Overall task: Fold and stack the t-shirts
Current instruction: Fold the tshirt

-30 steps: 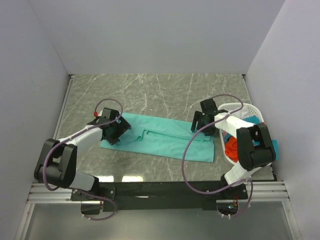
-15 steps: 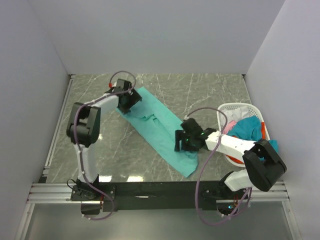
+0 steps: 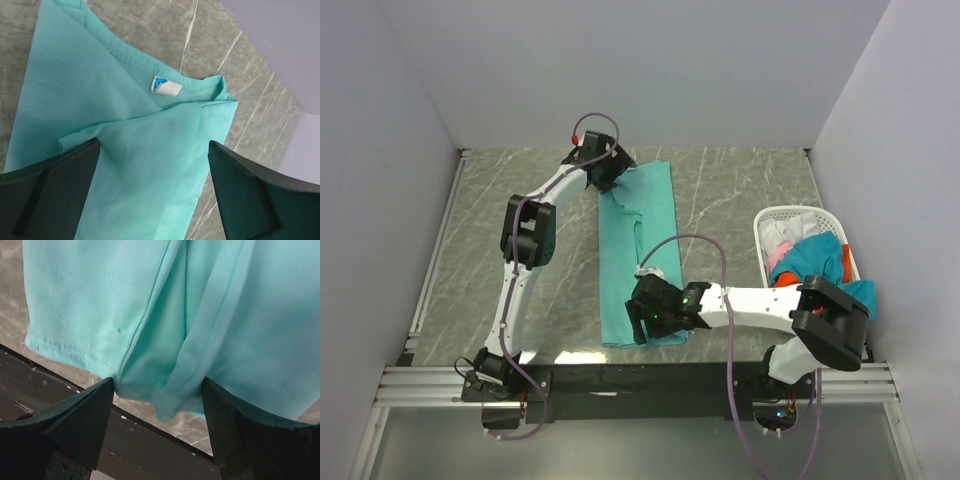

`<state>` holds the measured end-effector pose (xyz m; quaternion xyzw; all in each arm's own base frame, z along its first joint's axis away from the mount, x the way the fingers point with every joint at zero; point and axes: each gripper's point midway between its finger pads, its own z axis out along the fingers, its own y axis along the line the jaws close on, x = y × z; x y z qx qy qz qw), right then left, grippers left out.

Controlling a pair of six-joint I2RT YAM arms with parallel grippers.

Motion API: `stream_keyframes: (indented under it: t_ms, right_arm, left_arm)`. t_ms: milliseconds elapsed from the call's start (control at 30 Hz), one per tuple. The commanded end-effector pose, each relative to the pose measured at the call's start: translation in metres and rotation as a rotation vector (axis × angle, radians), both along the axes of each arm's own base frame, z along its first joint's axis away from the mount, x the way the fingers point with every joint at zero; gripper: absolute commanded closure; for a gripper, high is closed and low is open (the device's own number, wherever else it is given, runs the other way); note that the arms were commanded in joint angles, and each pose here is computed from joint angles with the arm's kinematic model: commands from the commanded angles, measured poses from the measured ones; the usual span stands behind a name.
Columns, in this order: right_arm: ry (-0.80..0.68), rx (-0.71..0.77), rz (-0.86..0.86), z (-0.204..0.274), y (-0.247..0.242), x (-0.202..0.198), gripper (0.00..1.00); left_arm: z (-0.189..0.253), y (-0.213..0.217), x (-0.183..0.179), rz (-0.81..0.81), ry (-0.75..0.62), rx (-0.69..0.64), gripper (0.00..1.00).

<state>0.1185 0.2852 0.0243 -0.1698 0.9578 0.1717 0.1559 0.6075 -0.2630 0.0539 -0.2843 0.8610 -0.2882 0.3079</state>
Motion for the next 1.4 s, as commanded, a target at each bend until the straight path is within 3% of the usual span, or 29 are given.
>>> stream_keyframes:
  t_ms: [0, 167, 367, 633, 733, 933, 1167, 1367]
  right_arm:
    - [-0.012, -0.047, 0.003, 0.002, -0.003, -0.006, 0.22]
    - [-0.056, -0.028, -0.001, 0.017, 0.000, -0.001, 0.22]
    - [-0.163, -0.007, -0.072, 0.051, -0.001, 0.020, 0.20]
    - [-0.311, 0.058, -0.194, 0.106, -0.020, 0.048, 0.11]
    - [-0.364, 0.074, -0.271, 0.123, -0.042, 0.056, 0.00]
    - [-0.425, 0.145, -0.405, 0.143, -0.084, 0.058, 0.00]
    - [-0.380, 0.229, -0.417, 0.128, -0.100, 0.051, 0.00]
    - [-0.294, 0.257, -0.309, 0.100, -0.088, 0.044, 0.01]
  left_arm:
    - [-0.096, 0.014, -0.043, 0.015, 0.254, 0.077, 0.01]
    - [-0.092, 0.005, -0.038, -0.018, 0.225, 0.043, 0.00]
    - [-0.050, -0.008, -0.030, -0.103, 0.112, 0.006, 0.01]
    - [0.078, 0.002, -0.040, -0.127, -0.062, 0.079, 0.01]
    - [0.123, 0.013, -0.063, -0.122, -0.108, 0.120, 0.01]
    - [0.159, 0.033, -0.137, -0.104, -0.133, 0.174, 0.01]
    - [0.079, 0.063, -0.266, -0.063, 0.075, 0.186, 0.01]
    - [0.019, 0.074, -0.366, -0.075, 0.230, 0.214, 0.01]
